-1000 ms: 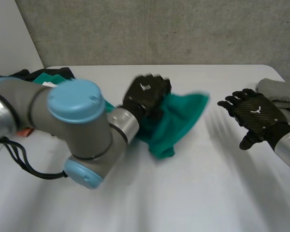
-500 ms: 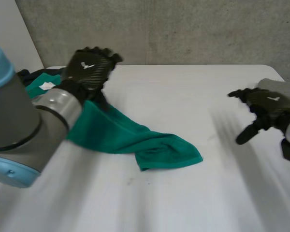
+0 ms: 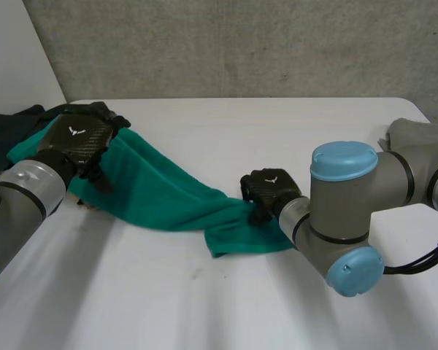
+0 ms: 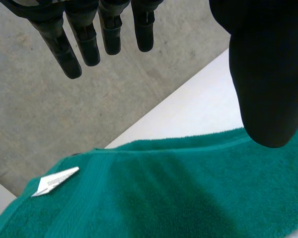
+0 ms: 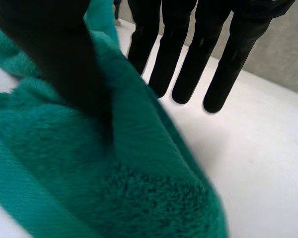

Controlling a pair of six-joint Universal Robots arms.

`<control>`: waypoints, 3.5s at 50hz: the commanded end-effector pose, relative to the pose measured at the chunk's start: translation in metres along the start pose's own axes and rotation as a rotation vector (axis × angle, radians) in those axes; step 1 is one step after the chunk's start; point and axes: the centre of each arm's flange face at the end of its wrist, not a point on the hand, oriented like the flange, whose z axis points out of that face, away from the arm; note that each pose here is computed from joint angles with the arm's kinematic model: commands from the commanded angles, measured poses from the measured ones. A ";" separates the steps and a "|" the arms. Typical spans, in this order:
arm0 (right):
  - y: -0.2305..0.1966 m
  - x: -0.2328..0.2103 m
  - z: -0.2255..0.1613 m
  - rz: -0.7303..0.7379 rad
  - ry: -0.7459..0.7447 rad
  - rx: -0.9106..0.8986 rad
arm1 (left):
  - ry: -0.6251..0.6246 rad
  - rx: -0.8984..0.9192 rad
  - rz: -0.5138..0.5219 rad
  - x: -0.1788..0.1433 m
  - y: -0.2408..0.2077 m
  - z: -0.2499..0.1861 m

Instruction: Fold the laundry.

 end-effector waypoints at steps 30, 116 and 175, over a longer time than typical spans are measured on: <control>-0.164 0.036 -0.172 -0.211 0.130 0.440 | 0.063 -0.037 0.075 0.050 0.059 0.045; -0.179 0.187 -0.041 -0.651 0.760 0.623 | -0.117 0.586 0.030 0.053 -0.148 0.077; 0.029 0.110 -0.062 -0.494 0.263 -0.004 | 0.221 -0.252 -0.009 0.104 0.033 0.076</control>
